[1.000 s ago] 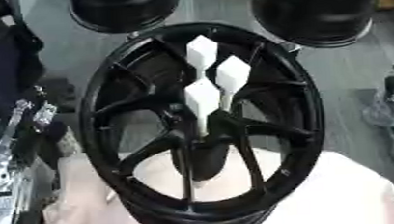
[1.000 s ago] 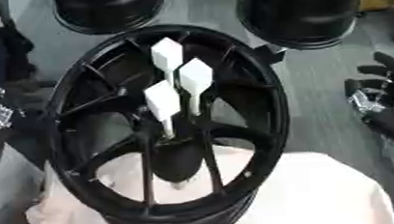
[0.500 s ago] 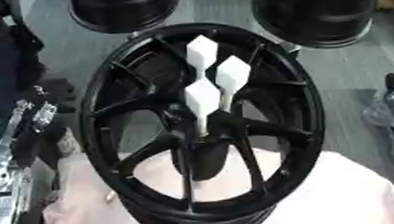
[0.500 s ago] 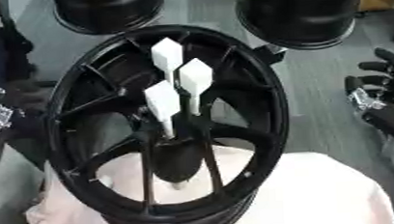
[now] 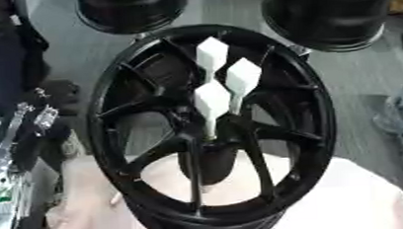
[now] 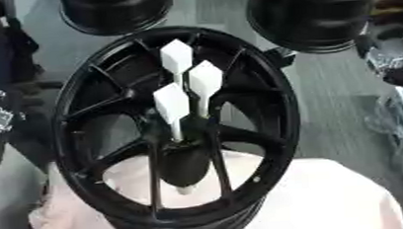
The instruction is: Pull the pin out of the wheel hub.
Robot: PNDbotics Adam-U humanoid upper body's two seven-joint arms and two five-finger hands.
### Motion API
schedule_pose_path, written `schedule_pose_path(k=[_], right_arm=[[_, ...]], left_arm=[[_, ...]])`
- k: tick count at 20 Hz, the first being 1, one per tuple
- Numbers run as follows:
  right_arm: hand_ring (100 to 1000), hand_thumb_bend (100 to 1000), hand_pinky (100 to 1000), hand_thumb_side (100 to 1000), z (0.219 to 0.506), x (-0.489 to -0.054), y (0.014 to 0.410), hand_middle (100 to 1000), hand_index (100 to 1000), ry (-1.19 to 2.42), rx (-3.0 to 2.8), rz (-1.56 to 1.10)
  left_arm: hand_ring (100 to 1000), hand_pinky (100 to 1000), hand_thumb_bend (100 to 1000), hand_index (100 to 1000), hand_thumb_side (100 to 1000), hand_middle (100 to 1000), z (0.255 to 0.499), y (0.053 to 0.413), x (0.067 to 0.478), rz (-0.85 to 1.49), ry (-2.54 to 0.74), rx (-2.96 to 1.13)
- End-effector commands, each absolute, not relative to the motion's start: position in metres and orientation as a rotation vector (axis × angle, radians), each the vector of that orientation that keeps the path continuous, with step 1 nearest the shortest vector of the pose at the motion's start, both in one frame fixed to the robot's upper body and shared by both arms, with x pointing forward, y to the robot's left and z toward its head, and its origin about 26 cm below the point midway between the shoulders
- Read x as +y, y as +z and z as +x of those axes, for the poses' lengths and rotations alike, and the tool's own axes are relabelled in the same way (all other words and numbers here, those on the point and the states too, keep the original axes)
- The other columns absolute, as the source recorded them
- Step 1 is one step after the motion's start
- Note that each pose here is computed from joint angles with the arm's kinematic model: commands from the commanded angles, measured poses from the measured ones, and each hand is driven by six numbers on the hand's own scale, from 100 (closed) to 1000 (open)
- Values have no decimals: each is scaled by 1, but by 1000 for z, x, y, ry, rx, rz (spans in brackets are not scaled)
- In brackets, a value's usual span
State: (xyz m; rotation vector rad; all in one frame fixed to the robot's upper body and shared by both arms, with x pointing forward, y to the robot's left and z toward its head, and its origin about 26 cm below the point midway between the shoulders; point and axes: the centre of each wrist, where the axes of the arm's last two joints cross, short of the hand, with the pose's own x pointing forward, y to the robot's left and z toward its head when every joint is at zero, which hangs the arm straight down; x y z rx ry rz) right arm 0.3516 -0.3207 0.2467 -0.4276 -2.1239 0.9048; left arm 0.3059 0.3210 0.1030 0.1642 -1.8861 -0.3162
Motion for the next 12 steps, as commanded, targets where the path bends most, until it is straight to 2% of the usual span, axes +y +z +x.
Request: schedule_pose_path(k=[1,5,12], right_arm=[[797,322,736,240,354,-323,281,818,950,1140,-2110,-468],[814,330,751,232,362,-307,311,831,958,1374,-2087,-391],[860,377,786,285,380,-264,338,862,979,1771,-1909,-182]], left_arm=[[725,658,532,798,710,715,306,112,321,175,-350,-1910],[725,658,532,798,711,715,307,113,320,172,-366,-1910],[725,659,530,798,713,715,307,112,321,175,-389,-1903]])
